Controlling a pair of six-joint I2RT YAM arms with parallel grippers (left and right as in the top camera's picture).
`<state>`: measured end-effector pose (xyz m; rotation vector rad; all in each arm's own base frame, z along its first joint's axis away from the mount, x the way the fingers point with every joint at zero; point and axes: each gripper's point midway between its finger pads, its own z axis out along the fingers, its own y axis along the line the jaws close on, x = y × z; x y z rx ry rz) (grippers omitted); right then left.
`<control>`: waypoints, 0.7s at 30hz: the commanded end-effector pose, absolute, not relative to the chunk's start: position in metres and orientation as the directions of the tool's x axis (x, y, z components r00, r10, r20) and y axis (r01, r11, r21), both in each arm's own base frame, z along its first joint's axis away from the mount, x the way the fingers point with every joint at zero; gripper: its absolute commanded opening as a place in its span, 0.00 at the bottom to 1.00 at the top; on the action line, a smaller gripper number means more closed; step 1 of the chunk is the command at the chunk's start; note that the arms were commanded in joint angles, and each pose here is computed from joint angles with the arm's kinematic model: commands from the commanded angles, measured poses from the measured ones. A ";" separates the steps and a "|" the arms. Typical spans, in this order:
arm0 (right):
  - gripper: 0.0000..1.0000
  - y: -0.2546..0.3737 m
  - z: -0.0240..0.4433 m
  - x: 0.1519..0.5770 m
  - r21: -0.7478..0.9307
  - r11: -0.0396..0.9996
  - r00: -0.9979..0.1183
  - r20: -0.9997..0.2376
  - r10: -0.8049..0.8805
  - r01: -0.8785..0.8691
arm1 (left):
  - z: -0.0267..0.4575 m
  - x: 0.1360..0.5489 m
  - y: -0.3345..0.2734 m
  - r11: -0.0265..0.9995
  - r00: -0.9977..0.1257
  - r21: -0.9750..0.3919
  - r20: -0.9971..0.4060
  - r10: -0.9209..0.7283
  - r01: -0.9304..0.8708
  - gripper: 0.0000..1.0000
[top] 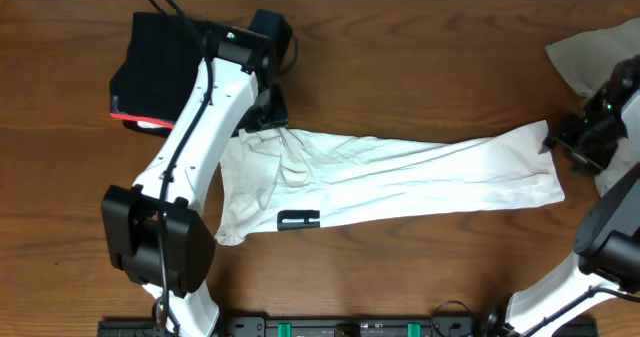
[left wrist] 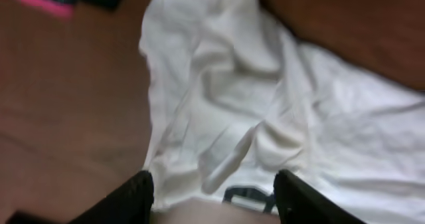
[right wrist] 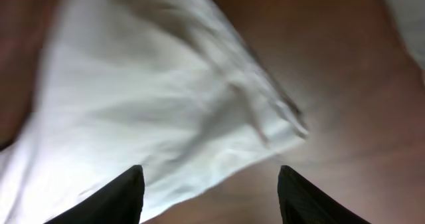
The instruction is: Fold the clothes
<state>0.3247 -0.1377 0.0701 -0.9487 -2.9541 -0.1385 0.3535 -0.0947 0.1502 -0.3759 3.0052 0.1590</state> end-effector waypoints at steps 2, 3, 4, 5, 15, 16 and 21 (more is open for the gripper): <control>0.62 -0.107 0.074 0.344 0.135 0.890 -0.899 0.011 0.438 0.436 | 0.139 0.357 -0.092 0.969 -0.969 0.108 -0.130 -0.209 -0.223 0.61; 0.63 -0.102 0.072 0.347 0.135 0.898 -0.906 0.003 0.423 0.419 | 0.134 0.358 -0.092 0.970 -0.971 0.108 -0.129 -0.202 -0.217 0.61; 0.63 -0.098 0.069 0.350 0.136 0.903 -0.912 -0.003 0.411 0.407 | 0.129 0.357 -0.092 0.971 -0.971 0.109 -0.128 -0.200 -0.214 0.61; 0.64 -0.093 0.067 0.352 0.137 0.909 -0.917 -0.009 0.399 0.394 | 0.125 0.356 -0.092 0.971 -0.972 0.111 -0.123 -0.198 -0.212 0.61; 0.86 -0.069 0.064 0.360 0.130 0.937 -0.943 -0.024 0.331 0.326 | 0.084 0.343 -0.109 0.995 -0.995 0.055 -0.057 -0.081 -0.084 0.61; 0.99 -0.069 0.064 0.360 0.130 0.936 -0.943 -0.023 0.331 0.326 | 0.081 0.343 -0.112 0.997 -0.997 0.050 -0.059 -0.048 -0.051 0.61; 0.99 -0.069 0.064 0.360 0.130 0.936 -0.943 -0.023 0.331 0.326 | 0.071 0.340 -0.120 0.999 -0.998 0.049 -0.060 0.019 0.016 0.61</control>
